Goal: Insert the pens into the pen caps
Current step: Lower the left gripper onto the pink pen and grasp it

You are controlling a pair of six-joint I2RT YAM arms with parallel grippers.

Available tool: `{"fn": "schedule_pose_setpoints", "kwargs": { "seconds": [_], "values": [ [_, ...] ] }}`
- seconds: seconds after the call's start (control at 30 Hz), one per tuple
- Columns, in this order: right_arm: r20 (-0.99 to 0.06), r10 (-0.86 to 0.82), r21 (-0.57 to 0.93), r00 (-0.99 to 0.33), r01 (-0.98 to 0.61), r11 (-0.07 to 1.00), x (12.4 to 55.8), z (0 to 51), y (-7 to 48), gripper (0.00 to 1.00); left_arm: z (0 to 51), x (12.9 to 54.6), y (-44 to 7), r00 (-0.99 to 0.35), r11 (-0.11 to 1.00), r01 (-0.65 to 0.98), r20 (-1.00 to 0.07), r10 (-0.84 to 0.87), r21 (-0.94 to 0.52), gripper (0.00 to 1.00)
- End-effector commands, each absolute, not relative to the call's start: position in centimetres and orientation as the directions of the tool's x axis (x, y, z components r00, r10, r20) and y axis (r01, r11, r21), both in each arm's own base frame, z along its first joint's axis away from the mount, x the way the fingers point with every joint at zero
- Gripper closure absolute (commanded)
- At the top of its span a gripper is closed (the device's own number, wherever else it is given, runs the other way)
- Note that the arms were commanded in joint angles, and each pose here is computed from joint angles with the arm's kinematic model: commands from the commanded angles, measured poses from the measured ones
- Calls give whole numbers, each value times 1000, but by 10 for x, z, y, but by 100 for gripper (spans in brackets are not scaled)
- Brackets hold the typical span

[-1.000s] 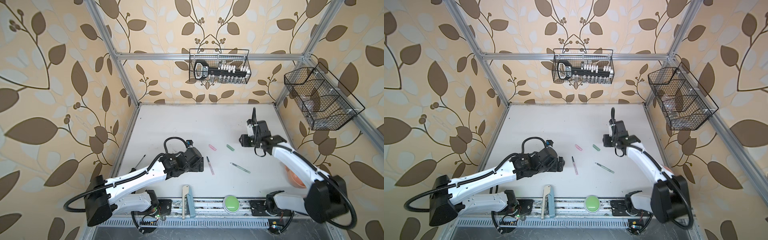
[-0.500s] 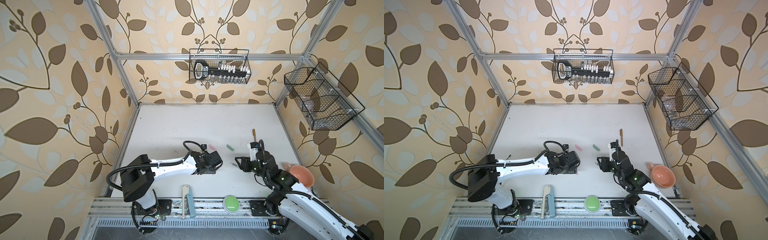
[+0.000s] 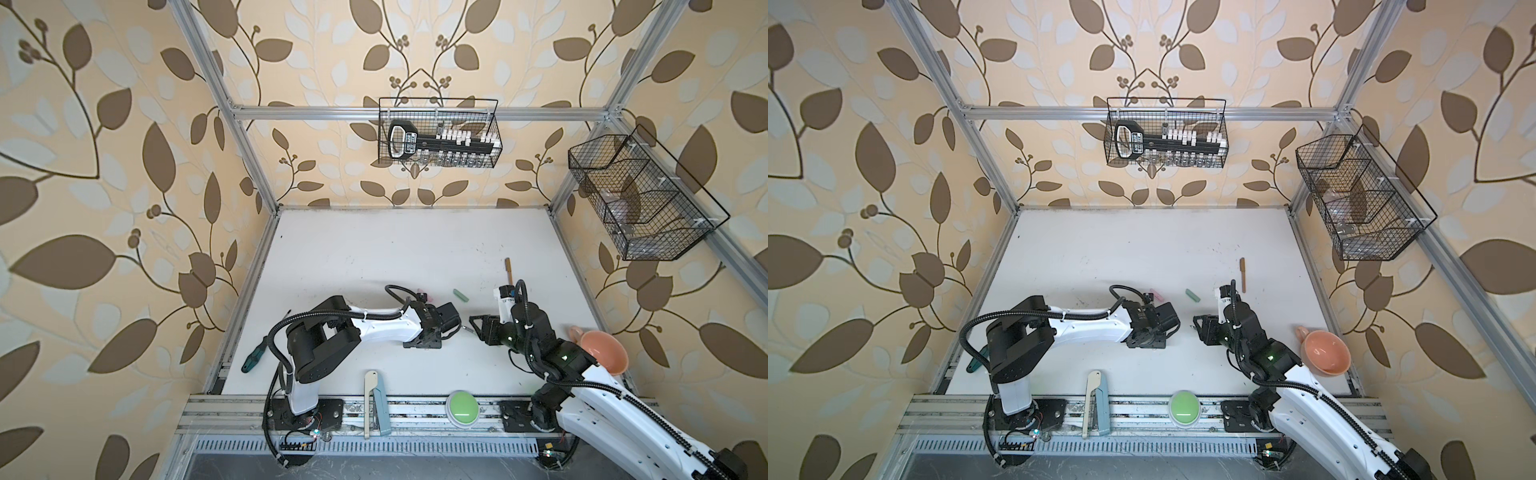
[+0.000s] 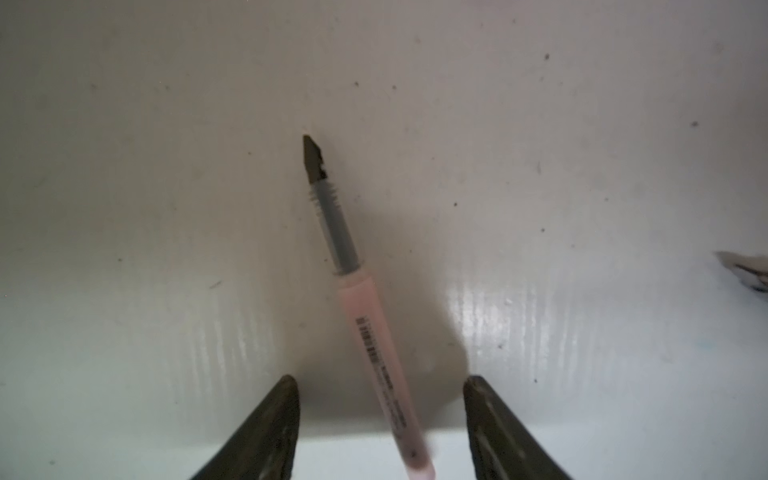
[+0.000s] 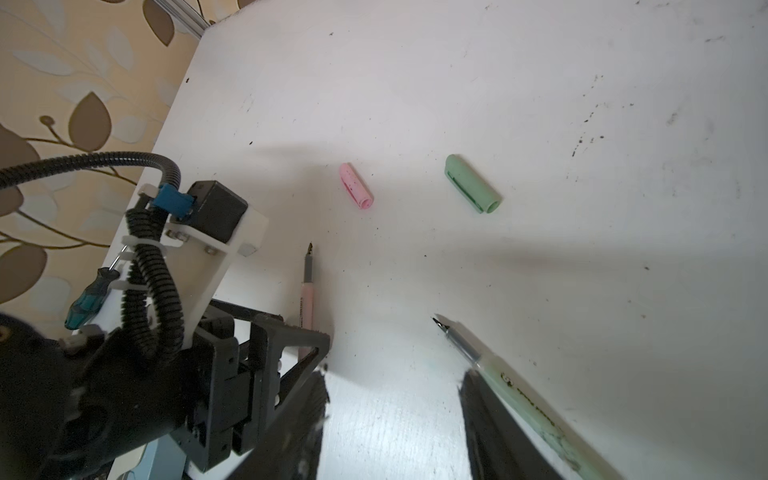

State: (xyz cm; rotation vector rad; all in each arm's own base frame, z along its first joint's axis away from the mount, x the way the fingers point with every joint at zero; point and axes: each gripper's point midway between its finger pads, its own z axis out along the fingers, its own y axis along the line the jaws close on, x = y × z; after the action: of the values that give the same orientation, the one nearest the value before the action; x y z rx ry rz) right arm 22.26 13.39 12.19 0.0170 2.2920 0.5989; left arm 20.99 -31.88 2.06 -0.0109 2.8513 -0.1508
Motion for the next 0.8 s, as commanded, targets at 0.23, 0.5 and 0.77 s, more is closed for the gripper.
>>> {"fn": "schedule_pose_setpoints", "kwargs": {
  "seconds": [0.23, 0.5, 0.77],
  "values": [
    [-654, 193, 449, -732, -171, 877, 218, 114, 136, 46, 17, 193, -270, -974, 996, 39, -218, 56, 80, 42],
    [-640, 191, 468, -744, -180, 865, 223, 107, 144, 46, 24, 195, -267, -968, 992, 113, -220, 122, 52, 44],
    [-638, 199, 492, -744, -195, 848, 223, 109, 149, 47, 17, 200, -285, -959, 986, 166, -232, 161, -4, 53]
  ]
}}
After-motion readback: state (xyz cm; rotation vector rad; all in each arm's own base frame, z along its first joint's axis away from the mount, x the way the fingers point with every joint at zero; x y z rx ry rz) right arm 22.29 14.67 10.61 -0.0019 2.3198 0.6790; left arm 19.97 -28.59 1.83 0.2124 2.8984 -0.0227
